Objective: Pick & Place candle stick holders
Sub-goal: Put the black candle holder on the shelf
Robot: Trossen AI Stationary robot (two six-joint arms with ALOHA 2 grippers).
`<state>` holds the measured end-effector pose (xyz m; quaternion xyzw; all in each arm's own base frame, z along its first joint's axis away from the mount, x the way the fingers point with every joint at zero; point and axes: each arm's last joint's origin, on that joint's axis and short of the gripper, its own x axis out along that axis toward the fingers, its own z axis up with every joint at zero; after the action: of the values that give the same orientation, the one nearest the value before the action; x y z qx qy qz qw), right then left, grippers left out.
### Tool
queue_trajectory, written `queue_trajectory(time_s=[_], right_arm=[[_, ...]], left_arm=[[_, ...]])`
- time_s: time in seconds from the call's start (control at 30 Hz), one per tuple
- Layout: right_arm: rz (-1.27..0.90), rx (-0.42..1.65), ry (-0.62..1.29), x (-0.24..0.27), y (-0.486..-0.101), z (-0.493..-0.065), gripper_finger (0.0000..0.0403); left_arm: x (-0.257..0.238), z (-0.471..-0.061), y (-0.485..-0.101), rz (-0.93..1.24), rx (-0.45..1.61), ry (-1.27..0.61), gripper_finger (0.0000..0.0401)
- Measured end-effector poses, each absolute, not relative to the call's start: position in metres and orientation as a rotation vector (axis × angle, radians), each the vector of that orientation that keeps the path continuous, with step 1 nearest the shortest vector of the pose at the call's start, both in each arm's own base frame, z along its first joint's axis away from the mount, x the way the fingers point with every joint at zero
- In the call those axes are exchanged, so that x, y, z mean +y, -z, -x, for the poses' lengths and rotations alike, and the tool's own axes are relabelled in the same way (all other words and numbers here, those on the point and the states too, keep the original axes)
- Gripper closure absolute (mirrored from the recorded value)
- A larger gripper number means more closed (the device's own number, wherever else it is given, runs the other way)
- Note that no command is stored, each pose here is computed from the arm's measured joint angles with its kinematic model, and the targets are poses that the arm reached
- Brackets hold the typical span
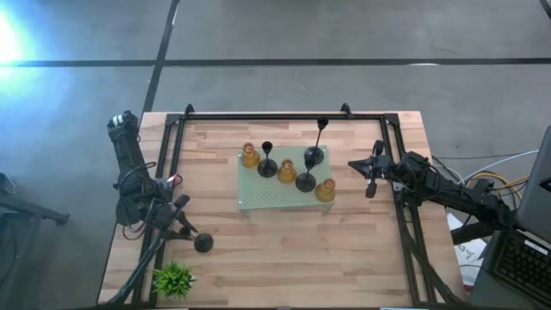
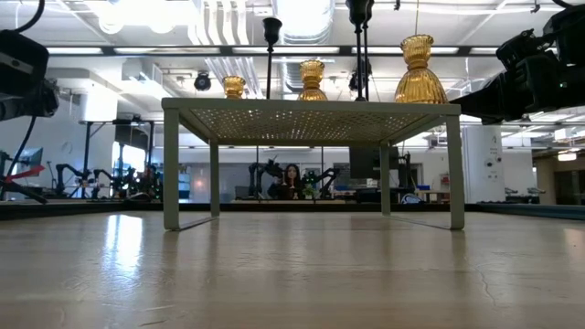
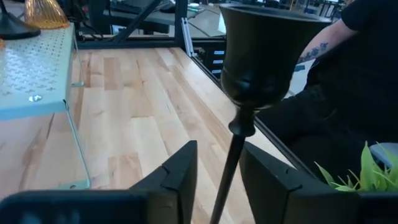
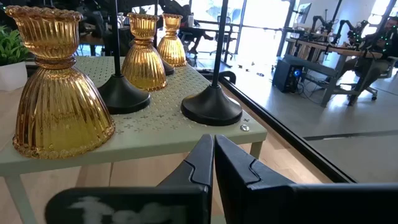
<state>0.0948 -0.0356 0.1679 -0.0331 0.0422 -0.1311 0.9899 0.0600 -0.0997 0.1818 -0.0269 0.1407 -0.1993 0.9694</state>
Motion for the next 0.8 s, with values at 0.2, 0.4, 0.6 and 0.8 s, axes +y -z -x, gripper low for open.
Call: queue_trajectory(time_s=[0.2, 0.4, 0.6, 0.8], right_arm=[[0.066, 0.084, 0.263, -0.036, -0.168, -0.095, 0.0394], [0.066, 0.084, 0.263, -0.036, -0.168, -0.095, 0.0394], [0.066, 0.084, 0.263, -0.036, -0.168, -0.095, 0.0394], [0.067, 0.085, 0.263, -0.036, -0.168, -0.095, 0.0394]], left_arm=[[-0.099, -0.06, -0.182, 0.003, 0.273, 0.405, 0.0347], [-0.099, -0.061, -0.182, -0.046, 0.262, 0.397, 0.0383], [-0.1, -0.061, -0.201, 0.064, 0.227, 0.4, 0.0383], [-0.1, -0.06, -0.26, 0.116, 0.15, 0.48, 0.0383]])
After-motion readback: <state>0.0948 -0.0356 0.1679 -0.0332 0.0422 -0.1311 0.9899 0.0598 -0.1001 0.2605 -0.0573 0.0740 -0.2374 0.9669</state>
